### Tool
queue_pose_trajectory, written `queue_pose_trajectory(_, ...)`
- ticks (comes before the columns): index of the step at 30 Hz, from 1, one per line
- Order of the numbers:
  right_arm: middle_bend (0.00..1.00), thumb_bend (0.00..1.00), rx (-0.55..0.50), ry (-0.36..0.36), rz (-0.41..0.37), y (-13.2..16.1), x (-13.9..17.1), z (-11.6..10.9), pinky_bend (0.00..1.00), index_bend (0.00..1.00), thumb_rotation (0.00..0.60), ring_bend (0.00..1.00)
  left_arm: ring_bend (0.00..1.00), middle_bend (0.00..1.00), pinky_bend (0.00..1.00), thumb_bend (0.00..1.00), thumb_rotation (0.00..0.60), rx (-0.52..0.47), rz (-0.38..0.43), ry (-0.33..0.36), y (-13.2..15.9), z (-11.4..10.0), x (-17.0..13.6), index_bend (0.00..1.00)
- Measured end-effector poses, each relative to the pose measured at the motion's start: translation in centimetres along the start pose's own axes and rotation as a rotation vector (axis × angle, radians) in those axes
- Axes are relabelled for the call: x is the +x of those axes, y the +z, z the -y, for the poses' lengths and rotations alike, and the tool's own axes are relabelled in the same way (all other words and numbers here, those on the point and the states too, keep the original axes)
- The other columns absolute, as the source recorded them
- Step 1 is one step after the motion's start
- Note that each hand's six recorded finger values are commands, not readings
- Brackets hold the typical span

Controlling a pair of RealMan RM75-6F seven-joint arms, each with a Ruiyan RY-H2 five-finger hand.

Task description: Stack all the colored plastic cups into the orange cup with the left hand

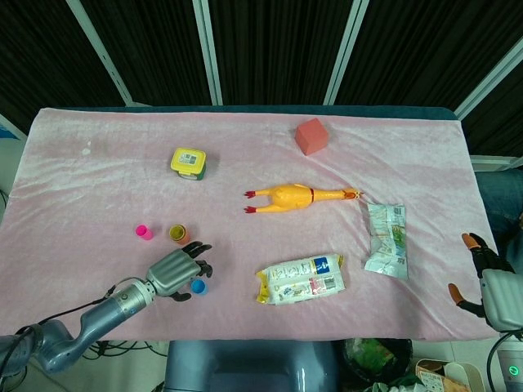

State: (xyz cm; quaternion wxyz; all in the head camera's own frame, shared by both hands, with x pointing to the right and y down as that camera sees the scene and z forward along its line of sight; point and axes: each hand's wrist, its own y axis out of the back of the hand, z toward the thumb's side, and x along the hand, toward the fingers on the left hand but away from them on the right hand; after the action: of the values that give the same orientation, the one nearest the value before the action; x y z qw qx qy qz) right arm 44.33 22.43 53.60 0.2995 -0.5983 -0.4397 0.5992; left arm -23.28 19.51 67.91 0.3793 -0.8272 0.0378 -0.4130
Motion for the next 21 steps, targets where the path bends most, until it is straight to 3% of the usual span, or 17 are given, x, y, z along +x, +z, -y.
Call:
queue_pose_trajectory(12,0.06,0.26,-0.003,0.002,0.001,0.0,0.0,0.0,0.21,0.03,0.6,0.16,0.07,0.52,0.09,0.36,0.6,-0.002,0.007,0.004,0.2,0.2,0.5,0.53)
queue_pose_trajectory(21,0.06,0.26,-0.003,0.003,0.001,0.0,0.0,0.0,0.21,0.03,0.6,0.16,0.07,0.52,0.09,0.36,0.6,-0.013,-0.03,0.102,-1.1,-2.8,-0.4,0.54)
